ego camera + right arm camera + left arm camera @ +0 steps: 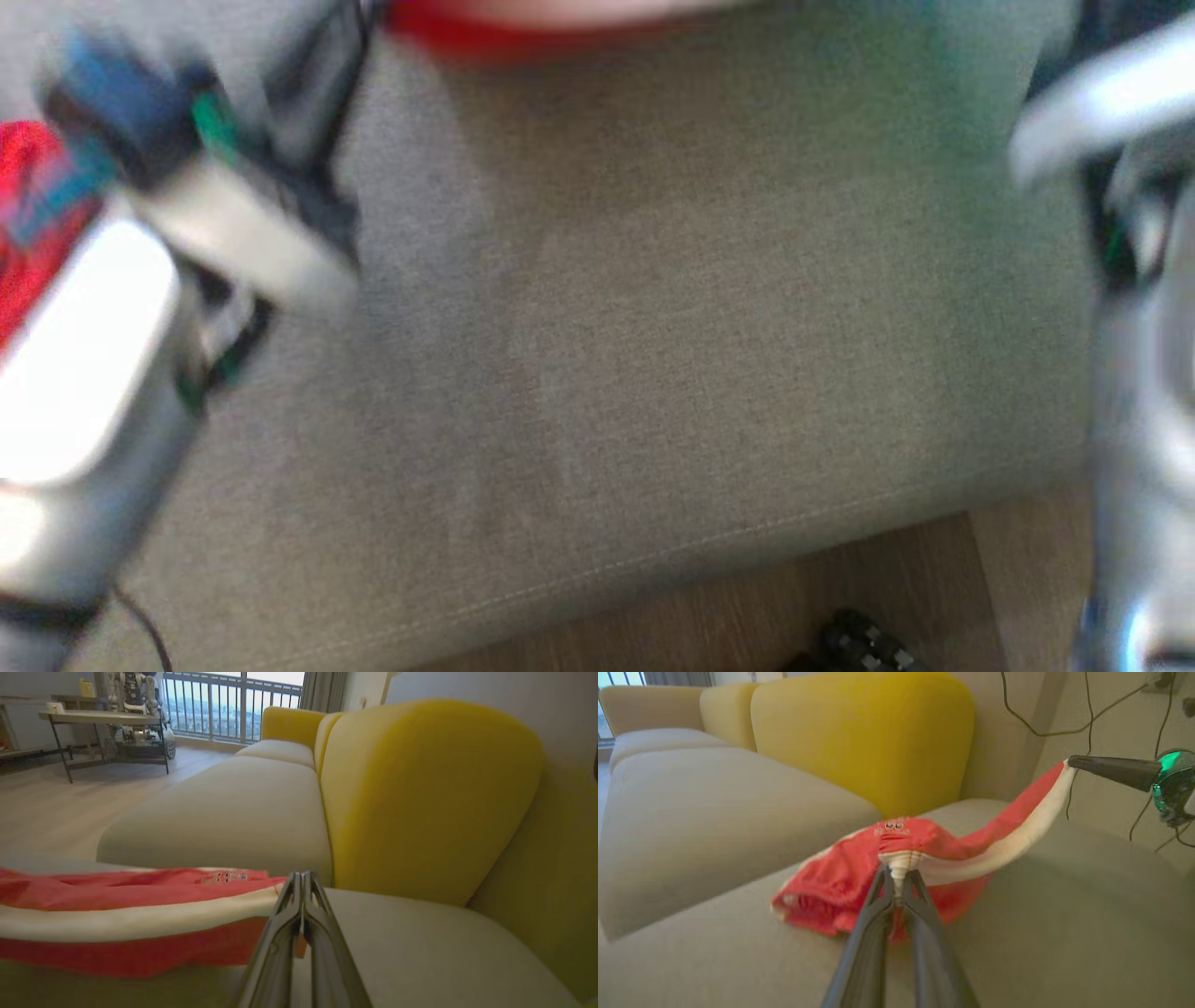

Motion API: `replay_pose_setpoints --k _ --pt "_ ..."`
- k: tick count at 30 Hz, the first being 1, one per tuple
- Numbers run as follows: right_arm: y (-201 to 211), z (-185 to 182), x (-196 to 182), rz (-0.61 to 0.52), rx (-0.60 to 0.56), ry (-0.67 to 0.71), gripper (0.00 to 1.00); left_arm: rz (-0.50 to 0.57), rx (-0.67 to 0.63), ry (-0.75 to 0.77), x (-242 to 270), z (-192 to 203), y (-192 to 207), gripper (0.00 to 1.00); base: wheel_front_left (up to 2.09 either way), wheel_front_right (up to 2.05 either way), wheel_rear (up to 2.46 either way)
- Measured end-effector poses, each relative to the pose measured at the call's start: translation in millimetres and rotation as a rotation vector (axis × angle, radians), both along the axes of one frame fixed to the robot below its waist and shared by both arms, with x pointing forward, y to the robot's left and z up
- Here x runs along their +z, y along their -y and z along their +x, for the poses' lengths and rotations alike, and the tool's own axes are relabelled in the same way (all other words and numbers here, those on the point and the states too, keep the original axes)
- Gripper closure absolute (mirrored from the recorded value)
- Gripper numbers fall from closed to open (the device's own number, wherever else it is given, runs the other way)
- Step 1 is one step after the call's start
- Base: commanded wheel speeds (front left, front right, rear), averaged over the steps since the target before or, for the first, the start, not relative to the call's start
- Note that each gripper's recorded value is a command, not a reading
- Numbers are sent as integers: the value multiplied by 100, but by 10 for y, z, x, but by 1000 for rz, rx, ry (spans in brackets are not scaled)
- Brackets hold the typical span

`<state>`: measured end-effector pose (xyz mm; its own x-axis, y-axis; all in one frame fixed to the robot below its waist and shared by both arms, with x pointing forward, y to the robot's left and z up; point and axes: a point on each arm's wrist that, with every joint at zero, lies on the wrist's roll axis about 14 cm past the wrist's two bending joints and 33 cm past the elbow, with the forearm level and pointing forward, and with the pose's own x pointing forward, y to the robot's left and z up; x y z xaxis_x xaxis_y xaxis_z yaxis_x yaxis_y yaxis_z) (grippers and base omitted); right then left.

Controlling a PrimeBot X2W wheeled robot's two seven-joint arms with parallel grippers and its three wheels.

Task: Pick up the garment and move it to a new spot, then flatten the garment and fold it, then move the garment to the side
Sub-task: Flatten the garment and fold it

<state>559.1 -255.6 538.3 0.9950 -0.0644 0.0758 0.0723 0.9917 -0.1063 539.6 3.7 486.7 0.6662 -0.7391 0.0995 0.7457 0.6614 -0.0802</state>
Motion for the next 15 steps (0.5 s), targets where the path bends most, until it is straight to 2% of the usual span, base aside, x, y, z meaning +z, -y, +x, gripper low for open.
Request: replay_pose_setpoints --k 3,6,15 --pt "-70 -513 -408 50 -6 -141 100 44 -8 -66 -262 -433 -75 100 0 0 0" --pt "-63 -1000 -608 67 -29 -234 100 67 -10 -88 -336 -759 -119 100 0 0 0" --pt "-31 -1909 -590 151 -90 -331 100 89 42 -111 -296 -1388 -311 100 0 0 0"
